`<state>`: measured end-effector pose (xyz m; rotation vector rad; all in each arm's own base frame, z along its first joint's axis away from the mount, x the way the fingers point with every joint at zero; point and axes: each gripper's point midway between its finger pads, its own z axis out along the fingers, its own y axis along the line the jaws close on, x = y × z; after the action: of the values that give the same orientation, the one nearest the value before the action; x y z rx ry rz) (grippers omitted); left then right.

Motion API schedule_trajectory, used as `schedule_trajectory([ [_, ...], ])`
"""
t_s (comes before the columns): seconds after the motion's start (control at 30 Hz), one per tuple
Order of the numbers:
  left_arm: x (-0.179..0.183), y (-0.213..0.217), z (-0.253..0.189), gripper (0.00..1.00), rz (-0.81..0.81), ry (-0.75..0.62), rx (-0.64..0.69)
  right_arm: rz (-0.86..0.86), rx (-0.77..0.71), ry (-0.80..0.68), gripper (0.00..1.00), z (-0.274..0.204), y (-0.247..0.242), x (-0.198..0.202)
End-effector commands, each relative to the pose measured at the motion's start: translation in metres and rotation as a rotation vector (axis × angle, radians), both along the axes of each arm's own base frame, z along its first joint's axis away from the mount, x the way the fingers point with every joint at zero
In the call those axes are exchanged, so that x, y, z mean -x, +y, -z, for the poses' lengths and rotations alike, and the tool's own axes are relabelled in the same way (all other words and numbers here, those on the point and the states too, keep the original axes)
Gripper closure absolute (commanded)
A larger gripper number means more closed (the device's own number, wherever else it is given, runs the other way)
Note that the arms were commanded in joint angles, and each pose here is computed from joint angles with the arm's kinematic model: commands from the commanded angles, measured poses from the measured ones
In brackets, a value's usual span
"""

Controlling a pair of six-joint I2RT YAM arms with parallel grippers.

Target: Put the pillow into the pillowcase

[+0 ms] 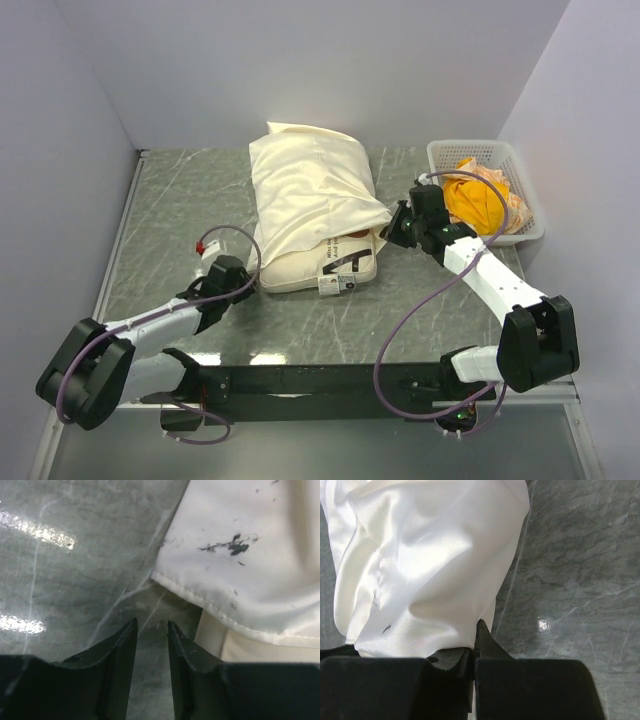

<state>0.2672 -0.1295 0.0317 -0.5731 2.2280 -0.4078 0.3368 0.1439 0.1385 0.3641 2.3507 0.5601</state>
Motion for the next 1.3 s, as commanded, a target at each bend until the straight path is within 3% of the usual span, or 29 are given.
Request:
schedule_trajectory([
  [0.0, 0.001, -0.005, -0.004, 0.58, -0.030, -0.046, 0.076, -0.009, -0.028, -0.101, 1.00, -0.032, 0.001, -0.011],
  [0.2, -0.016, -0.002, -0.013, 0.48, -0.044, -0.074, 0.008, -0.015, -0.036, -0.106, 1.00, -0.036, 0.003, -0.011],
  [0.63, -0.047, 0.013, -0.015, 0.51, -0.120, -0.072, -0.168, -0.024, -0.041, -0.126, 1.00, -0.042, 0.003, -0.008],
  [0.97, -0.065, 0.008, -0.022, 0.53, -0.122, -0.173, -0.174, -0.026, -0.065, -0.135, 1.00, -0.046, 0.007, -0.009],
  [1.1, -0.072, 0.005, -0.020, 0.62, -0.126, -0.194, -0.195, -0.034, -0.072, -0.133, 1.00, -0.046, 0.009, -0.009],
  [1.27, -0.072, 0.008, -0.020, 0.88, -0.133, -0.216, -0.211, -0.030, -0.057, -0.139, 1.00, -0.049, 0.006, -0.008],
])
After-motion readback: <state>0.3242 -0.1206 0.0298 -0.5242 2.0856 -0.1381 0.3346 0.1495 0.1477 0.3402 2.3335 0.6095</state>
